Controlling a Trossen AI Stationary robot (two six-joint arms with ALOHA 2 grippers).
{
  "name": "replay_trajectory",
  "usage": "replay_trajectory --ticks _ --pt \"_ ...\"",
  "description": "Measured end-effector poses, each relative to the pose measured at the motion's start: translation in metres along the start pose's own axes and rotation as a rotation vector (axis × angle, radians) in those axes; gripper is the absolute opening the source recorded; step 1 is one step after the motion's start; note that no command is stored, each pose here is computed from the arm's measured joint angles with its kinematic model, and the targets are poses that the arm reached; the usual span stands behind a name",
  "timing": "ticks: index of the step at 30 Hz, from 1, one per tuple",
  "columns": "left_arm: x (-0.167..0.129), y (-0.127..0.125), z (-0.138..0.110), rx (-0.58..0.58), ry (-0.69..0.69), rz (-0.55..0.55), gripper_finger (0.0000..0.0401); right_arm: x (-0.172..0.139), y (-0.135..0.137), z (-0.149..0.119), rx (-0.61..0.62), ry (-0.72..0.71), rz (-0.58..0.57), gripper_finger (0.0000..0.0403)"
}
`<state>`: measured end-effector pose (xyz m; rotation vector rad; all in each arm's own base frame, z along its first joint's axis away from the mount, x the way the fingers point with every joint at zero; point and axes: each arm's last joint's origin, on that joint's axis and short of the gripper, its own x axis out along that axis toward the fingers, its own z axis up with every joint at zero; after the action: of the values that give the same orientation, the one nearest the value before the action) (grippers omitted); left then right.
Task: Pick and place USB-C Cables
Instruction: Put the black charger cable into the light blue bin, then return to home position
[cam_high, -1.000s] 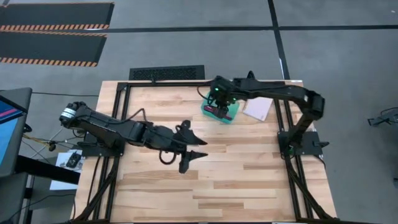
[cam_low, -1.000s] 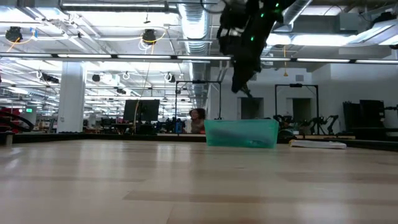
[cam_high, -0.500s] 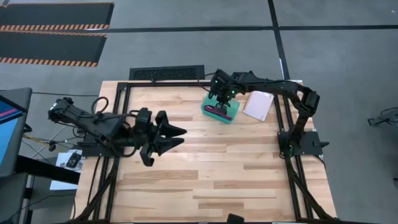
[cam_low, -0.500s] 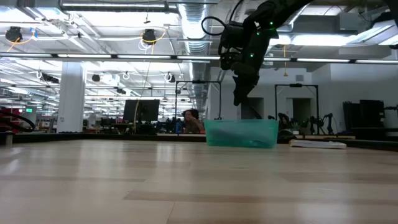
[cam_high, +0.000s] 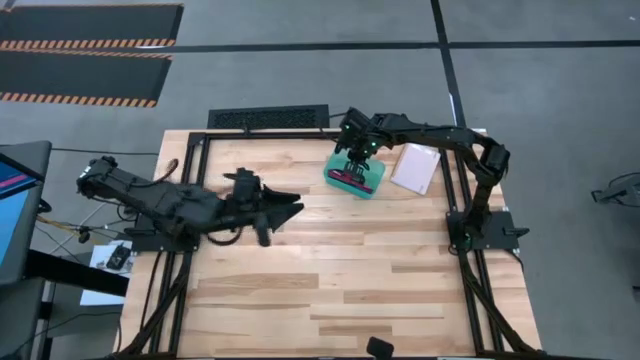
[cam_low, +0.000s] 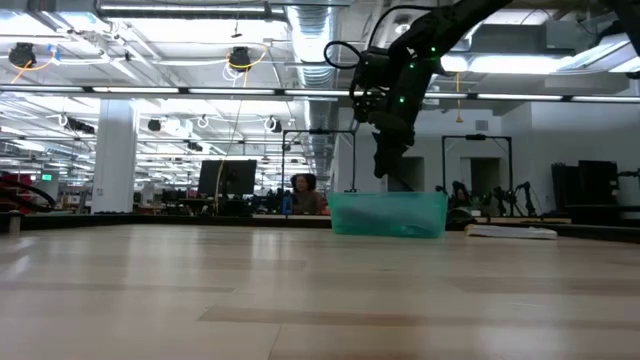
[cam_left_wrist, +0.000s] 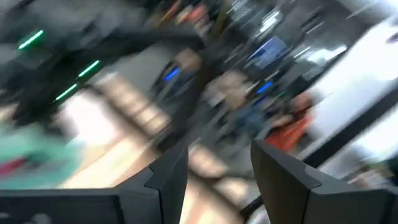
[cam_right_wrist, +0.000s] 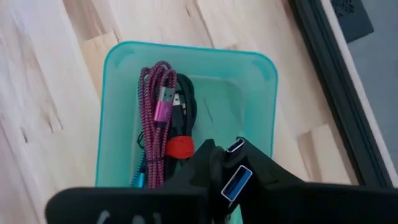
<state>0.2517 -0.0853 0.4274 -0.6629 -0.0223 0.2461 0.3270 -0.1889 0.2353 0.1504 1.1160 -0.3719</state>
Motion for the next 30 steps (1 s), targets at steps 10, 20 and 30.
replay_trajectory --ticks 10,20,30 --pt "0.039 0.072 -0.071 0.024 0.427 0.258 0.0162 -0.009 0.005 -0.002 0.124 0.060 0.011 0.0184" --pt "0.040 0.108 -0.136 0.090 0.330 0.071 0.0162 -0.086 0.028 0.019 0.260 0.060 0.028 0.0219" --pt "0.032 0.181 -0.167 -0.087 0.249 0.008 0.0162 -0.230 0.061 0.015 0.341 -0.343 0.173 0.0203"
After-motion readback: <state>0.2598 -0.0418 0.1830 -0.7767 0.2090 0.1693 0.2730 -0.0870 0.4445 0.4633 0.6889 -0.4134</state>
